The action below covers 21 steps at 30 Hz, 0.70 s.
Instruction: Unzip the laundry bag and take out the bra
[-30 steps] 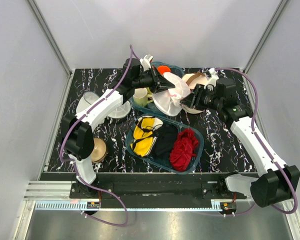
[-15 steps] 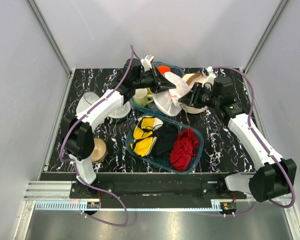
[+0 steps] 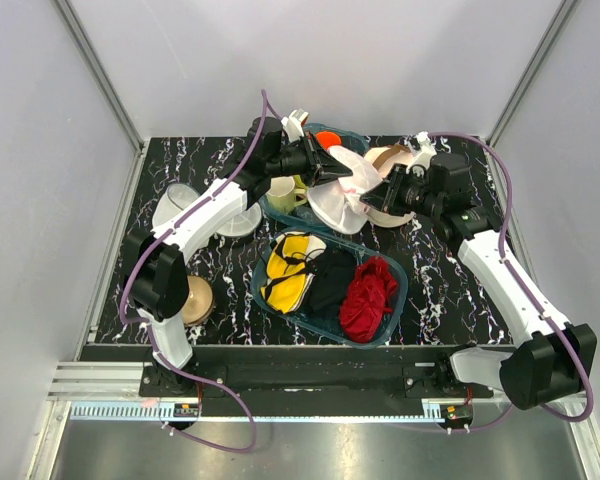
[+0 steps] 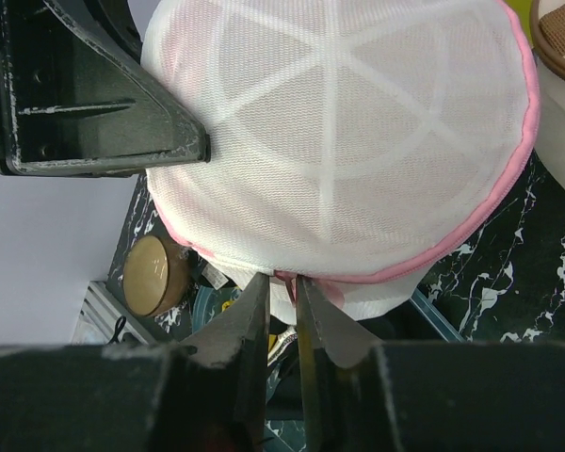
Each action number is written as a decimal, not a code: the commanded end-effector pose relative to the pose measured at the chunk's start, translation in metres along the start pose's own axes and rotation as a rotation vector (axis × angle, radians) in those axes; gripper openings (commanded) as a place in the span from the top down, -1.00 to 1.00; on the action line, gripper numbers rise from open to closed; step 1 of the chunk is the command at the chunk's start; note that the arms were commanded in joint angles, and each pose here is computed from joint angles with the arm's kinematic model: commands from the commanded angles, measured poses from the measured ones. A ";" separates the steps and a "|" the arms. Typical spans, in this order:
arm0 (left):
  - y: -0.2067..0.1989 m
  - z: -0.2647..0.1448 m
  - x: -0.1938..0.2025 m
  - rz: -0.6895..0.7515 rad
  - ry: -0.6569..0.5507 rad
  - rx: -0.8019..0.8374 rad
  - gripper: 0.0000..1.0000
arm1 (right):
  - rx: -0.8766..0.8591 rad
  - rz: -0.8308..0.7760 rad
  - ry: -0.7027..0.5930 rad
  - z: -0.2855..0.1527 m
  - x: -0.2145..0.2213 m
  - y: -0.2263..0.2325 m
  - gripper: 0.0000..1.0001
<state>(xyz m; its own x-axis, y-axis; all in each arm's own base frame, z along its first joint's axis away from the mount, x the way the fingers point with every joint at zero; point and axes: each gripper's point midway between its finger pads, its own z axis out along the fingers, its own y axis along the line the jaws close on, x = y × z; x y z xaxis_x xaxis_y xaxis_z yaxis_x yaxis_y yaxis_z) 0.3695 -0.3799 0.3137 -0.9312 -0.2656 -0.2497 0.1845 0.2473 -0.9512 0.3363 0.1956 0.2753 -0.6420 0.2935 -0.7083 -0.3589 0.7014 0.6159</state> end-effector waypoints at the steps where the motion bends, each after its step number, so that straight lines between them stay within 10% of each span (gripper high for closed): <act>1: -0.047 -0.016 0.005 0.081 0.001 0.117 1.00 | -0.013 -0.019 -0.057 -0.002 -0.012 0.009 0.53; 5: -0.045 -0.015 0.006 0.076 0.005 0.118 1.00 | -0.007 -0.016 -0.052 0.000 -0.010 0.007 0.55; 9: -0.047 -0.017 0.007 0.080 0.009 0.122 1.00 | 0.018 -0.001 -0.065 -0.001 -0.009 0.003 1.00; 21: -0.035 -0.035 0.008 0.105 0.002 0.055 1.00 | 0.207 0.001 -0.102 -0.021 0.010 -0.038 1.00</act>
<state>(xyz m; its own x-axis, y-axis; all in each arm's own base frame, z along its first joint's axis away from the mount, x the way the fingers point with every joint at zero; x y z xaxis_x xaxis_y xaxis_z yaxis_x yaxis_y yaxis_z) 0.3635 -0.3752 0.3027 -0.9375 -0.2492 -0.2430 0.1720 0.2755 -0.9458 0.3287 0.1811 0.2574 -0.6173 0.3393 -0.7098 -0.2748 0.7524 0.5986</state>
